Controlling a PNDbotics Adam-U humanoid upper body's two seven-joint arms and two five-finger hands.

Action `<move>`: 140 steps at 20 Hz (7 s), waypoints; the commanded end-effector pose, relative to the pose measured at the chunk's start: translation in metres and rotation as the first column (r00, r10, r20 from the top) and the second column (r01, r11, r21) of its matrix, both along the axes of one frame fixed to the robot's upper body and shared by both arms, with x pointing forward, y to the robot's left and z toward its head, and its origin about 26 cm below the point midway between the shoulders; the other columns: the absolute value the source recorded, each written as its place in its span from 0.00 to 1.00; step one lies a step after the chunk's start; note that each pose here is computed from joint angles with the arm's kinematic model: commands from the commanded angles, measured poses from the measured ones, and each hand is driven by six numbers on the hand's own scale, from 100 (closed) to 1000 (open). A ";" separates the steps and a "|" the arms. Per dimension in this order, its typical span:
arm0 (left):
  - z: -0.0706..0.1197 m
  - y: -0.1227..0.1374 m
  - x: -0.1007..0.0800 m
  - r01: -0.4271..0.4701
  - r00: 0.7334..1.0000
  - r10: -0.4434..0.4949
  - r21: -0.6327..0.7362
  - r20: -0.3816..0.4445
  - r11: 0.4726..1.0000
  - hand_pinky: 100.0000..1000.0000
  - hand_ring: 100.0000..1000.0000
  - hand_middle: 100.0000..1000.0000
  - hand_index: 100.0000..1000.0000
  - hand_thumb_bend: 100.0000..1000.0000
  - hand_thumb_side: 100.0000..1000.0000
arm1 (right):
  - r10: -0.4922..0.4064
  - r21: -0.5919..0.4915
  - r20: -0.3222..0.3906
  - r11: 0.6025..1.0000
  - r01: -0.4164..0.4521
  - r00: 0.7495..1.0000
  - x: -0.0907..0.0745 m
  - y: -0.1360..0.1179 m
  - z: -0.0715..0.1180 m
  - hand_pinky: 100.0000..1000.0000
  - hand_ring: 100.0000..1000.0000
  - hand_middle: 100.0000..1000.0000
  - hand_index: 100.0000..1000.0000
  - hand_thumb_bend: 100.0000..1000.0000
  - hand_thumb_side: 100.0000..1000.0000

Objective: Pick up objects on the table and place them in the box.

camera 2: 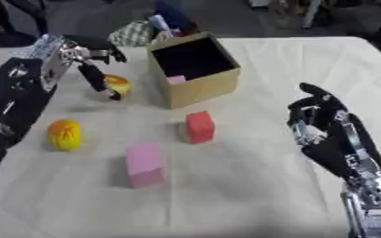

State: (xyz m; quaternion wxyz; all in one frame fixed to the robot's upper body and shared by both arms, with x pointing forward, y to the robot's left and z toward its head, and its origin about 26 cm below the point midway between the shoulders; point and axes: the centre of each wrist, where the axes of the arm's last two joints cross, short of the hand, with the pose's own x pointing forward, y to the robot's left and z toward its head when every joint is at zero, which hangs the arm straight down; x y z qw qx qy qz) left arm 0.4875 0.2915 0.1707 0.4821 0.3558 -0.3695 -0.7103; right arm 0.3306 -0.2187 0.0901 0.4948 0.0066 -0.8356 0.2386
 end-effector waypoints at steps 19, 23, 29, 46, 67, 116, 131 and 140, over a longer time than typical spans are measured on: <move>0.052 0.010 0.000 0.019 0.896 0.040 -0.129 0.442 0.991 0.39 0.35 0.34 0.50 0.08 0.00 | 0.000 -0.005 0.015 1.000 0.000 1.000 0.001 -0.003 0.006 0.50 0.48 0.57 0.89 0.00 0.37; 0.076 -0.016 0.000 0.101 0.826 0.006 -0.159 0.563 0.982 0.41 0.35 0.34 0.51 0.08 0.00 | 0.007 -0.005 0.013 1.000 -0.007 1.000 0.001 -0.001 0.005 0.49 0.48 0.57 0.89 0.00 0.37; 0.050 -0.056 0.009 0.135 0.836 -0.027 -0.158 0.548 0.978 0.46 0.39 0.39 0.56 0.10 0.00 | 0.039 -0.005 0.020 0.999 -0.039 0.999 0.002 0.006 0.008 0.50 0.48 0.57 0.89 0.00 0.37; 0.061 -0.061 0.003 0.183 0.795 -0.066 -0.134 0.603 0.974 0.79 0.73 0.77 0.90 0.53 0.40 | 0.037 -0.010 0.024 0.999 -0.036 0.999 0.002 0.004 0.009 0.50 0.48 0.57 0.89 0.00 0.37; 0.067 0.076 -0.115 0.256 0.962 -0.260 -0.046 -0.090 0.965 0.78 0.73 0.79 0.88 0.56 0.29 | -0.021 -0.037 0.022 0.999 0.022 1.000 0.001 -0.012 0.007 0.50 0.48 0.57 0.89 0.00 0.37; 0.036 -0.081 0.008 0.227 0.807 -0.092 -0.162 0.584 0.960 0.64 0.56 0.54 0.73 0.37 0.00 | 0.049 -0.013 0.013 0.999 -0.049 0.999 0.002 0.005 0.006 0.50 0.48 0.57 0.89 0.00 0.36; 0.085 -0.033 -0.013 0.310 0.754 -0.144 -0.154 0.641 0.938 0.70 0.61 0.62 0.79 0.49 0.30 | 0.020 -0.017 0.018 1.000 -0.020 1.000 0.003 -0.003 0.008 0.50 0.48 0.57 0.88 0.00 0.37; 0.116 0.003 -0.086 0.540 0.816 -0.533 0.034 0.221 0.841 0.79 0.74 0.79 0.90 0.68 0.39 | -0.003 -0.034 0.019 0.999 0.004 1.000 0.002 -0.009 0.007 0.50 0.48 0.57 0.88 0.00 0.37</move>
